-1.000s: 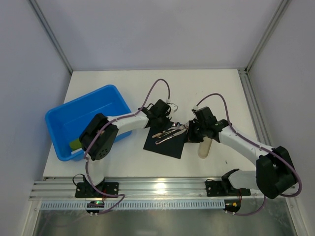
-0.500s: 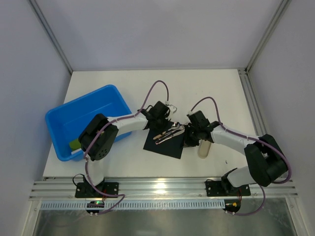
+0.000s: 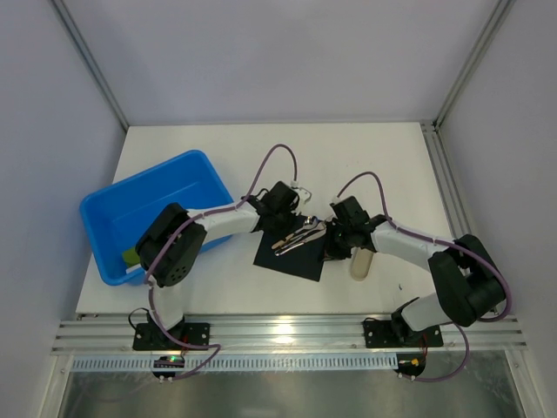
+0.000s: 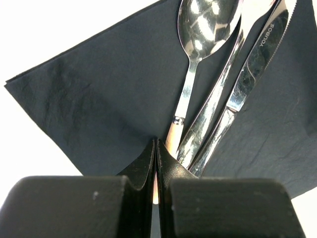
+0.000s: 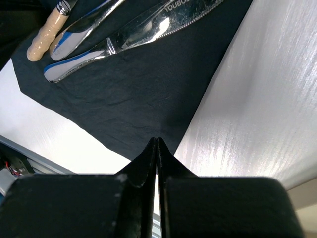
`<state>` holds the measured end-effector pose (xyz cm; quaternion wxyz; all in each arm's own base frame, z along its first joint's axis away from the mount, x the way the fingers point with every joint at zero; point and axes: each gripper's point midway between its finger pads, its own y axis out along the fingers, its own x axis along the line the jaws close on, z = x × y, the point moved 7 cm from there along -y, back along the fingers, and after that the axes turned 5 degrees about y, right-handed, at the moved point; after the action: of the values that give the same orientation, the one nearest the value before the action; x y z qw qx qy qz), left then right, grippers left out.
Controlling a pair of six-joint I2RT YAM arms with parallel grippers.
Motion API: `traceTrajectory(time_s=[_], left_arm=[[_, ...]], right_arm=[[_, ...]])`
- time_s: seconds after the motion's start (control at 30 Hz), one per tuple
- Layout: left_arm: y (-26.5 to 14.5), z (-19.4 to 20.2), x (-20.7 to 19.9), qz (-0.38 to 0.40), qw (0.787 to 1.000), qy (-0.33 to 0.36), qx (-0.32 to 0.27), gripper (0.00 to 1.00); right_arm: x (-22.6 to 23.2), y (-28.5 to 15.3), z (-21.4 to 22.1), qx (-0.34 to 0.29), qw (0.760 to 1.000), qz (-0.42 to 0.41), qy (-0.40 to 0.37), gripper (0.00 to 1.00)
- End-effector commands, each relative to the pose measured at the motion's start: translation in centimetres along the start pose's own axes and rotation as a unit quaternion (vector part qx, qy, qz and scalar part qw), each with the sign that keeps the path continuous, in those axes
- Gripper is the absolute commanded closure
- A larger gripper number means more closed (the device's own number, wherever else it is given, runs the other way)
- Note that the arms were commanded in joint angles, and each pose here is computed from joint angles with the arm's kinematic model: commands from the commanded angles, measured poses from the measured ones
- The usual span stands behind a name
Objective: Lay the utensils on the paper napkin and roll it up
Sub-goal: Adjust the utensils on the napkin.
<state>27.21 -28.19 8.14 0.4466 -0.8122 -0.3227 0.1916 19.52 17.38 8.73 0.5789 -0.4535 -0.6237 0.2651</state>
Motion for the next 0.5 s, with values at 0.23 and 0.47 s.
traceTrajectory(time_s=[0.23, 0.47], left_arm=[[-4.9, -2.8, 0.3, -0.040, 0.995, -0.027, -0.087, 1.00], [-6.6, -2.4, 0.6, -0.080, 0.989, -0.078, -0.097, 1.00]], right_arm=[[0.9, -2.9, -6.8, -0.116, 0.991, 0.058, -0.006, 0.96], [-1.4, -4.5, -12.5, -0.179, 0.964, 0.195, -0.017, 0.96]])
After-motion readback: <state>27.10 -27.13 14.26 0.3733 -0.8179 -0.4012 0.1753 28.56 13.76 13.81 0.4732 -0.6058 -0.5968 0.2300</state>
